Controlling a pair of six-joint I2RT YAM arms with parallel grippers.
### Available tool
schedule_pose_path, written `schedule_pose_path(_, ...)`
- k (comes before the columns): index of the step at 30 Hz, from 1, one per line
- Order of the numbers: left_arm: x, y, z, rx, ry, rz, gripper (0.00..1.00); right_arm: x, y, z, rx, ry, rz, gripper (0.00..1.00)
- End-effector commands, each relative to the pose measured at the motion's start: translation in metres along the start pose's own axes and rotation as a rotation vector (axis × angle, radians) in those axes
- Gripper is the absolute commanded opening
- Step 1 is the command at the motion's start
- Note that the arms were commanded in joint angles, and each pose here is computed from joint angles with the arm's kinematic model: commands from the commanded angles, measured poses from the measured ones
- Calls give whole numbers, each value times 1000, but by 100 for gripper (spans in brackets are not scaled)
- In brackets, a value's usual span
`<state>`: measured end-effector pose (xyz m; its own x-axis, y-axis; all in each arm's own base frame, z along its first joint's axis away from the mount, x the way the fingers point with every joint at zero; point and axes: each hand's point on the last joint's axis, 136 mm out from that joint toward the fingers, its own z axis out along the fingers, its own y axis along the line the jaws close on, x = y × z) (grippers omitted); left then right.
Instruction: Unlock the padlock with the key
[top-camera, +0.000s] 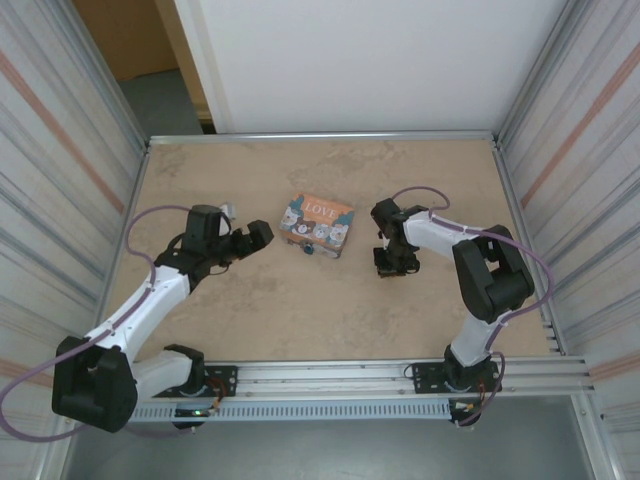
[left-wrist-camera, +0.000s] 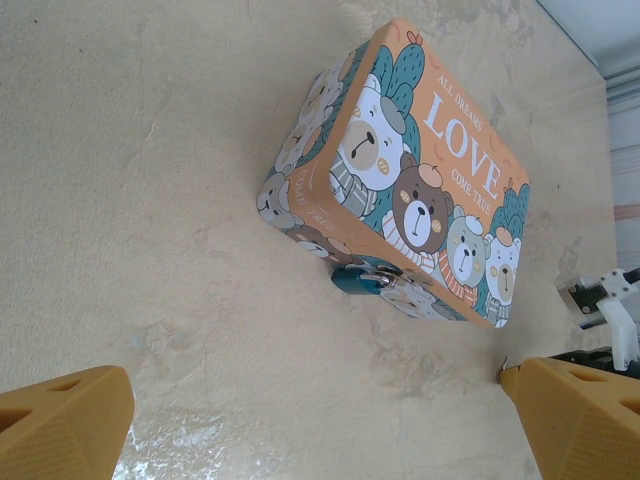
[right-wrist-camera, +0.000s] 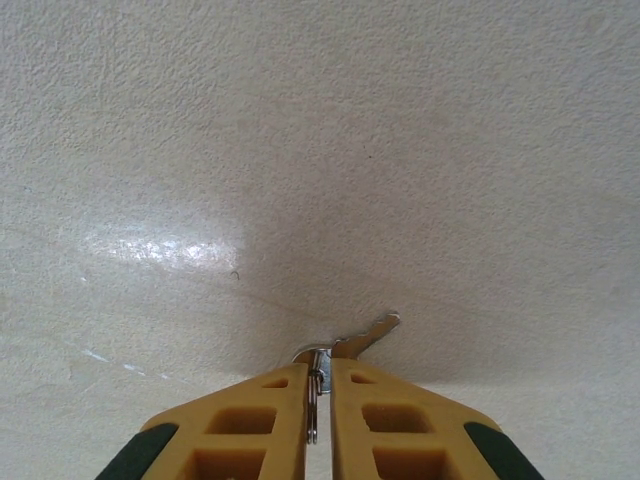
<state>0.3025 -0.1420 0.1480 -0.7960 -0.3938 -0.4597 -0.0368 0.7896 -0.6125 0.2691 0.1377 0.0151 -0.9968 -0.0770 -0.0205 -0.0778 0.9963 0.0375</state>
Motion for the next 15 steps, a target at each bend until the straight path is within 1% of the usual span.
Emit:
schedule_pose_path(1, -3, -1, -4, -12, -8, 3, 99, 7, -5, 15, 20, 48, -4, 10)
schedule_pose_path(3, -3, -1, -5, -12, -9, 4, 99, 8, -6, 14, 21, 49, -5, 6)
schedule_pose_path(6, -5, -4, -7, -7, -15, 7, 99, 5, -5, 7, 13, 12, -13, 0)
schedule_pose_path(9, -7, -8, -9, 6, -20, 5, 99, -3, 1, -5, -31, -66, -34, 0)
schedule_pose_path(15, -9, -30, -13, 99, 5, 2, 99, -20, 19, -43, -129, -237, -125, 0)
